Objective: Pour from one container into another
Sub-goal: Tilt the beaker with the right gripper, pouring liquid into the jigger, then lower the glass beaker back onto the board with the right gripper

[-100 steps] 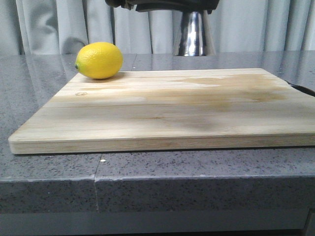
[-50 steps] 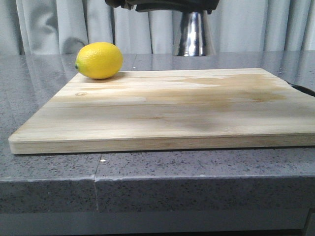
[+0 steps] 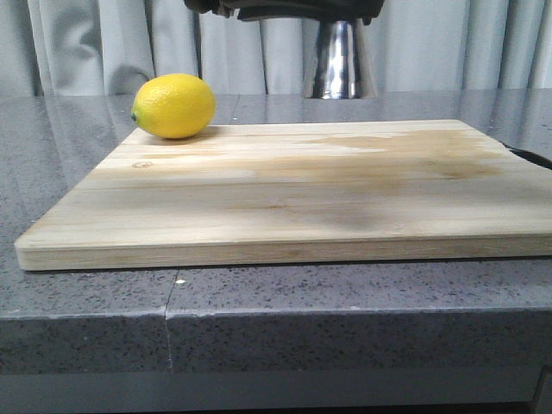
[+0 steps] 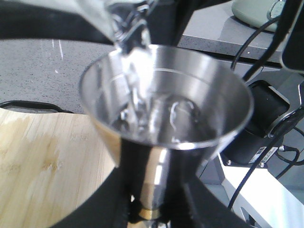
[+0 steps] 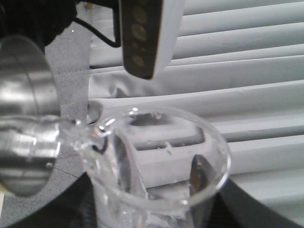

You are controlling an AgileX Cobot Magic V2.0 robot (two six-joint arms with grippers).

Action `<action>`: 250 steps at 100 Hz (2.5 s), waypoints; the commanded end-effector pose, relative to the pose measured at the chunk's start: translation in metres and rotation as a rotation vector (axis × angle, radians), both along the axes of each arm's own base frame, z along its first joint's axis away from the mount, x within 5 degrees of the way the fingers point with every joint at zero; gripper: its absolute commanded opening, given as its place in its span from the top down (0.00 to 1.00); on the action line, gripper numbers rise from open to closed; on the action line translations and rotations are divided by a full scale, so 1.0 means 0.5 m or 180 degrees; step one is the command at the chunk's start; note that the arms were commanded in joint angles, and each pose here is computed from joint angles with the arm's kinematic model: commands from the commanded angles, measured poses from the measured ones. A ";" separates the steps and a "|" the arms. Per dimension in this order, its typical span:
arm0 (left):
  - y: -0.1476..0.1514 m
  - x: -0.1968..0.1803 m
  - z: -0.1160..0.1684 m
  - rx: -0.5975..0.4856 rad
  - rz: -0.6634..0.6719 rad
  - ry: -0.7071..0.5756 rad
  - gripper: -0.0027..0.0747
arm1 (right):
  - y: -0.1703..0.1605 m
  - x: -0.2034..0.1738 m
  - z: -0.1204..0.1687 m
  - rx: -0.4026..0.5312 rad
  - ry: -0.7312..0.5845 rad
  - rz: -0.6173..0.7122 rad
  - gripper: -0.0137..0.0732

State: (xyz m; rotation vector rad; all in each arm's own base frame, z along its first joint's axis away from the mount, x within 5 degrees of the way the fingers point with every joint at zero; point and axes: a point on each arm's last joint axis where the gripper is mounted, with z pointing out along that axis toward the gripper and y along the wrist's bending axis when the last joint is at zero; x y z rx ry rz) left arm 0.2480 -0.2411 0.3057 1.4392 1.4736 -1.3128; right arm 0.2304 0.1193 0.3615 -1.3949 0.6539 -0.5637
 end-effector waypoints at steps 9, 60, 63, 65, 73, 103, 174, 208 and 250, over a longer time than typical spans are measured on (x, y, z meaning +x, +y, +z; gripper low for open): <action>0.004 -0.015 0.056 -0.0329 -0.0030 -0.0032 0.99 | 0.001 -0.020 0.050 0.0143 -0.0384 0.0144 0.67; 0.004 -0.015 0.056 -0.0329 -0.0030 -0.0032 0.99 | 0.002 -0.021 0.051 -0.0026 -0.0594 0.0143 0.67; 0.004 -0.015 0.056 -0.0329 -0.0030 -0.0032 0.99 | 0.002 -0.021 0.051 -0.0026 -0.0594 0.0143 0.67; 0.004 -0.015 0.056 -0.0329 -0.0030 -0.0032 0.99 | 0.002 -0.021 0.051 -0.0025 -0.0594 0.0144 0.67; 0.004 -0.015 0.056 -0.0329 -0.0030 -0.0032 0.99 | 0.001 -0.021 0.052 0.0017 -0.0574 0.0137 0.67; 0.004 -0.015 0.056 -0.0329 -0.0030 -0.0032 0.99 | -0.022 -0.007 0.075 0.1674 0.0420 0.0009 0.67; 0.004 -0.010 0.054 -0.0296 0.0040 -0.0059 0.99 | -0.077 0.163 -0.083 0.3474 0.1907 -0.1067 0.67; 0.004 -0.010 0.052 -0.0253 0.0034 -0.0085 0.99 | -0.078 0.218 -0.210 0.3778 0.2125 -0.1149 0.67; 0.004 -0.010 0.052 -0.0253 0.0034 -0.0085 0.99 | -0.074 0.235 -0.263 0.3746 0.2227 -0.1223 0.67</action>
